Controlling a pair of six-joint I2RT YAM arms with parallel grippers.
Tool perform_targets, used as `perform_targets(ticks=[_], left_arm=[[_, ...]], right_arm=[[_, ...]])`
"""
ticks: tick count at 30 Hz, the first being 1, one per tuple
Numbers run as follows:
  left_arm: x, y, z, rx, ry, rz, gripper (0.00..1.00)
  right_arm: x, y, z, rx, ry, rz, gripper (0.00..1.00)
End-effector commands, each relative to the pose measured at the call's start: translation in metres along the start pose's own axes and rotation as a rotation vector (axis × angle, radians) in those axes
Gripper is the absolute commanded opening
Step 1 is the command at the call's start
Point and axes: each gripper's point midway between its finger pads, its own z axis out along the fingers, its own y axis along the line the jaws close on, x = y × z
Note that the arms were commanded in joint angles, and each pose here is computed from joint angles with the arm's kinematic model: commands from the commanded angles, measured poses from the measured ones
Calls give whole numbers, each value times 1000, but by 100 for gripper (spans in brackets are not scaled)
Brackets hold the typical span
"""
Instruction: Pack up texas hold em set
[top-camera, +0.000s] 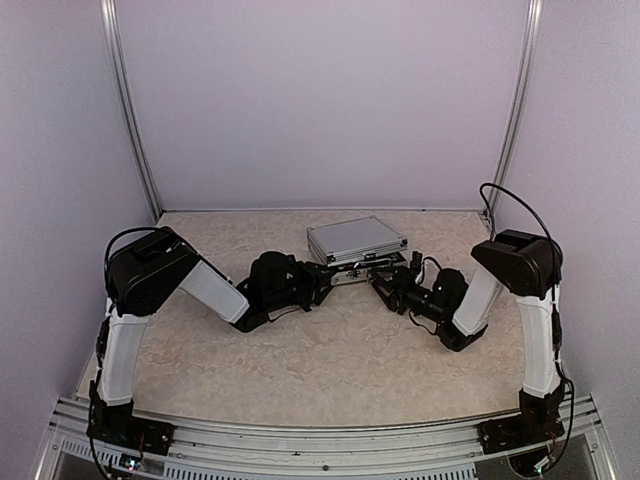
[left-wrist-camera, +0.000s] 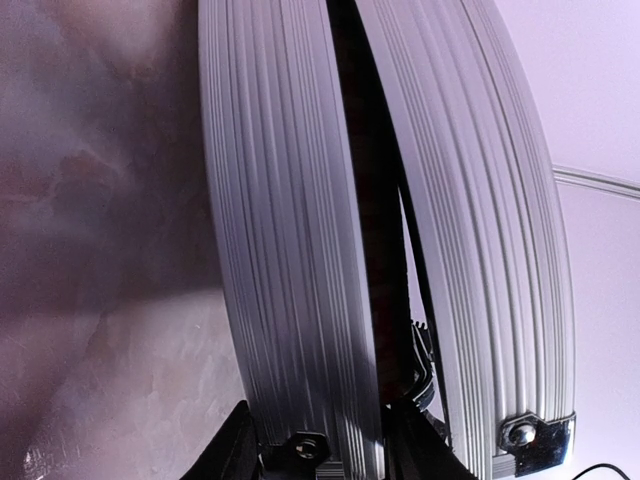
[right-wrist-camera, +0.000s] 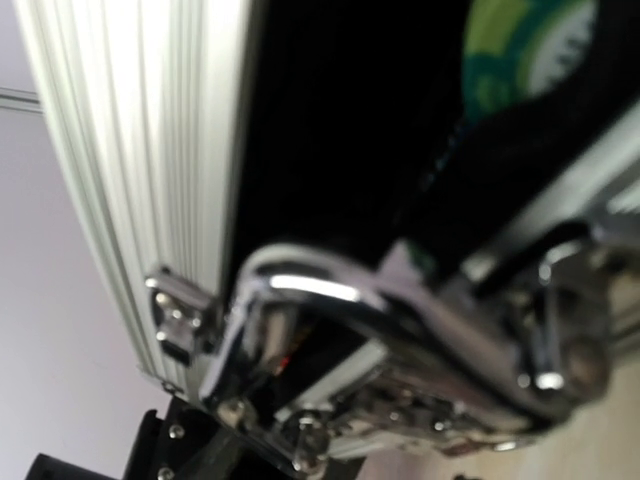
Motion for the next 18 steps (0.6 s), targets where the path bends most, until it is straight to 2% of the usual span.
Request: perform_targets(ticks=[1, 18], left_arm=[[2, -168, -39, 499, -7, 67, 38], [0, -170, -40, 500, -10, 70, 38]], right_arm=[[-1, 21, 1, -64, -18, -32, 56], [1, 9, 9, -4, -2, -7, 55]])
